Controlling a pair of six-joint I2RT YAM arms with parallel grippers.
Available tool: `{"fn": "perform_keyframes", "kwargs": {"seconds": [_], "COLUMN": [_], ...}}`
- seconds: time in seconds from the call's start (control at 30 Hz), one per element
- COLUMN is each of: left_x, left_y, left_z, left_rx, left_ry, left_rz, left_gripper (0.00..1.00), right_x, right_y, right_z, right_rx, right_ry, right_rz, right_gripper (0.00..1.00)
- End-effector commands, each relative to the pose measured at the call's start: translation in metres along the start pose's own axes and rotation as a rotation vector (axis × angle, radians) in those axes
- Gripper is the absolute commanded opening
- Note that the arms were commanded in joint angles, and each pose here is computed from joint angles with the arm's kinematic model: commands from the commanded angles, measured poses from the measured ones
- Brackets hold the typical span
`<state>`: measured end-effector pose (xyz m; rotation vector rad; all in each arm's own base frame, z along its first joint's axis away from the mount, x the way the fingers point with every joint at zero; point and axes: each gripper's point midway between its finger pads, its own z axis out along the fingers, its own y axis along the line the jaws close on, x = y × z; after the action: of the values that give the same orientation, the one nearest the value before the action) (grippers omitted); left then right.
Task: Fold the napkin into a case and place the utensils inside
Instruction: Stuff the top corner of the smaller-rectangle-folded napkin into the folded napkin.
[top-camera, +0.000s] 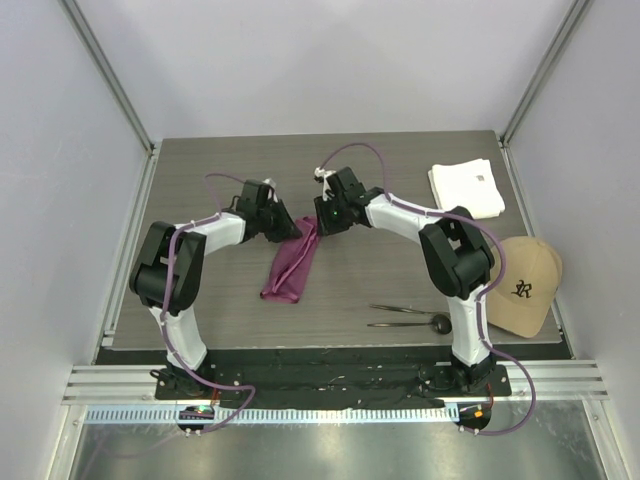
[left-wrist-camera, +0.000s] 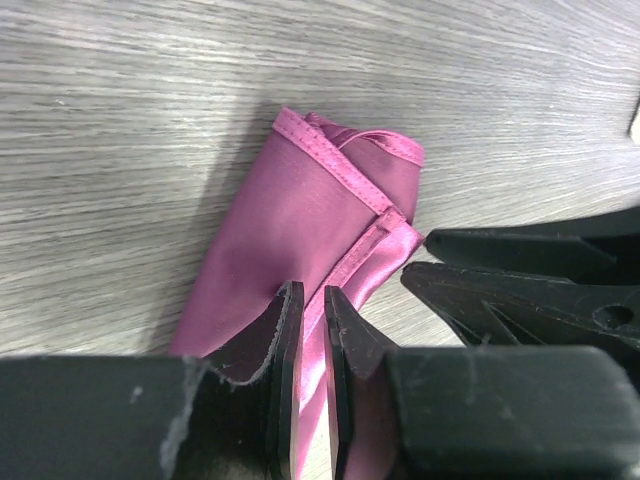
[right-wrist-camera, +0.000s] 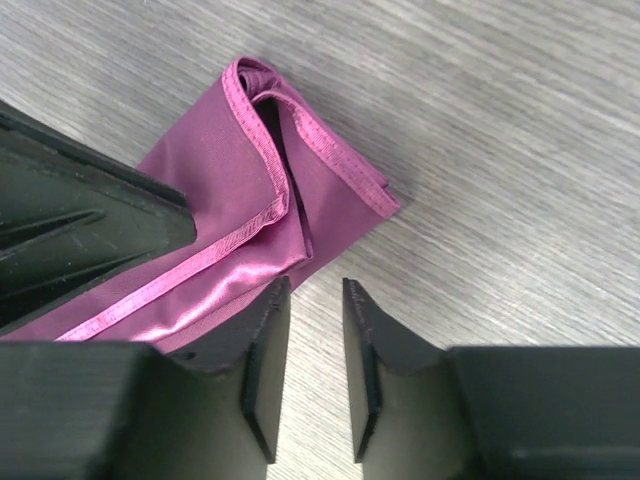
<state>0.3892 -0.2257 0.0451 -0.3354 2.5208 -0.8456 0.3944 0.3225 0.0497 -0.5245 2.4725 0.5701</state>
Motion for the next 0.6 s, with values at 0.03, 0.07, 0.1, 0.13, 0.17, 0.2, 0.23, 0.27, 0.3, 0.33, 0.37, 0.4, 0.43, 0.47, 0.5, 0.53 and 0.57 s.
{"fn": "perform_keyframes", "kwargs": {"seconds": [0.03,0.07,0.1,0.13,0.17,0.2,0.23,0.27,0.3,0.33,0.37,0.4,0.43,0.47,0.5,0.53,0.57], "left_x": [-0.009,-0.009,-0.008,-0.008,-0.008,-0.007,-0.006,-0.005,-0.005,-0.004,-0.005,-0.005,-0.006,-0.007,-0.008,-0.007,-0.007], "left_y": [-0.005,-0.004,-0.003,-0.001,0.0,0.001,0.001,0.001,0.001,0.001,0.0,0.001,-0.001,-0.002,-0.002,-0.002,-0.003], "left_z": [0.001,0.002,0.005,0.006,0.007,0.009,0.01,0.01,0.011,0.012,0.012,0.012,0.01,0.01,0.01,0.011,0.011], "left_rx": [0.008,0.008,0.006,0.002,-0.003,-0.004,-0.003,-0.001,-0.002,-0.002,0.0,-0.002,0.0,0.001,0.001,0.001,0.003], "left_ry": [-0.006,-0.005,-0.001,0.0,0.0,0.002,0.006,0.009,0.009,0.011,0.009,0.008,0.003,-0.001,-0.002,0.003,0.003], "left_rz": [0.031,0.029,0.026,0.026,0.025,0.024,0.025,0.023,0.022,0.023,0.023,0.024,0.029,0.03,0.03,0.031,0.03], "left_gripper": [0.17,0.16,0.16,0.15,0.15,0.15,0.15,0.15,0.15,0.15,0.15,0.14,0.14,0.14,0.14,0.15,0.14], "right_x": [-0.012,-0.011,-0.011,-0.01,-0.011,-0.014,-0.013,-0.013,-0.02,-0.016,-0.02,-0.022,-0.023,-0.026,-0.028,-0.027,-0.029], "right_y": [0.011,0.012,0.012,0.014,0.016,0.016,0.016,0.019,0.022,0.021,0.024,0.025,0.026,0.029,0.029,0.03,0.031], "right_z": [-0.004,-0.002,0.002,0.004,0.005,0.007,0.009,0.011,0.012,0.018,0.018,0.018,0.018,0.017,0.017,0.018,0.02], "right_rx": [-0.011,-0.012,-0.007,-0.01,-0.012,-0.001,0.004,0.0,-0.003,-0.001,-0.002,0.001,0.008,0.007,0.011,0.01,0.007], "right_ry": [-0.037,-0.033,-0.032,-0.029,-0.031,-0.037,-0.036,-0.035,-0.049,-0.031,-0.038,-0.04,-0.045,-0.054,-0.058,-0.053,-0.055], "right_rz": [-0.018,-0.019,-0.022,-0.025,-0.031,-0.035,-0.04,-0.046,-0.049,-0.048,-0.053,-0.06,-0.066,-0.07,-0.072,-0.069,-0.068], "right_gripper": [0.29,0.28,0.28,0.28,0.28,0.28,0.28,0.28,0.28,0.28,0.28,0.28,0.28,0.3,0.31,0.32,0.34]}}
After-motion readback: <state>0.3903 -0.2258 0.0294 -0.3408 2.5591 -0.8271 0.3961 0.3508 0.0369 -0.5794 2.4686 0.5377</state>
